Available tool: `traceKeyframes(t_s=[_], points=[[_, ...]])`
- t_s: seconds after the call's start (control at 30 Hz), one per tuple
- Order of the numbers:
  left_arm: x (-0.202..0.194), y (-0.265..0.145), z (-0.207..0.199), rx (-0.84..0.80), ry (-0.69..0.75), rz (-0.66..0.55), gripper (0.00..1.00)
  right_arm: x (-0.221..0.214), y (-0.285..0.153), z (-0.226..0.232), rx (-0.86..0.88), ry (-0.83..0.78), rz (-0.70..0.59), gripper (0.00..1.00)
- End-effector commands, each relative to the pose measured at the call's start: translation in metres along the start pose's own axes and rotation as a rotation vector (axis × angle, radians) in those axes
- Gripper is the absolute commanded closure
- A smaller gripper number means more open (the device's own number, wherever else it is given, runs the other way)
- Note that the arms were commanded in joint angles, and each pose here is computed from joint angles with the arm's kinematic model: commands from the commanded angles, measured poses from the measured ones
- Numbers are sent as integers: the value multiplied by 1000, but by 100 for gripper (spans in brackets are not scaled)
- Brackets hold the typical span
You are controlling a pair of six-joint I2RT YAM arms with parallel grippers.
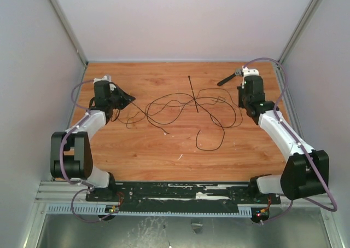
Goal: Zip-tie the wires
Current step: Place the cable at the center of the board.
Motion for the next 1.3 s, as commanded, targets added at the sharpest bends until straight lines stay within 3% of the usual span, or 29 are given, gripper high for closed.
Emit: traceKeyframes(t_s=[0.0, 0.23, 0.6, 0.9, 0.93, 1.1, 1.27], points=[[15, 22, -16, -37, 29, -36, 96, -3, 14, -17, -63, 47, -7, 100], [10, 48, -21, -34, 50, 0, 86, -10, 33, -35, -117, 91, 19, 100], [-18, 66, -1, 13, 54, 78, 78, -29, 52, -50, -164, 111, 75, 100], [4, 56, -12, 30, 100, 16, 72, -34, 53, -45, -128, 107, 98, 100], [10, 53, -15, 33, 112, 2, 71, -34, 53, -45, -126, 106, 102, 98], [42, 31, -35, 39, 173, -87, 65, -33, 50, -50, -156, 109, 76, 55], [75, -7, -70, -23, 209, -216, 57, -25, 45, -46, -123, 129, 42, 43]])
Point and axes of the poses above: each gripper's point midway between its finger pads, its own y axis out along the fingers, its own z axis along the line the jaws close on, x = y × z, the point moved 3 cm from there along -y, back along the fingers, and after that the axes turned 2 degrees about y, right-handed, at the moved point
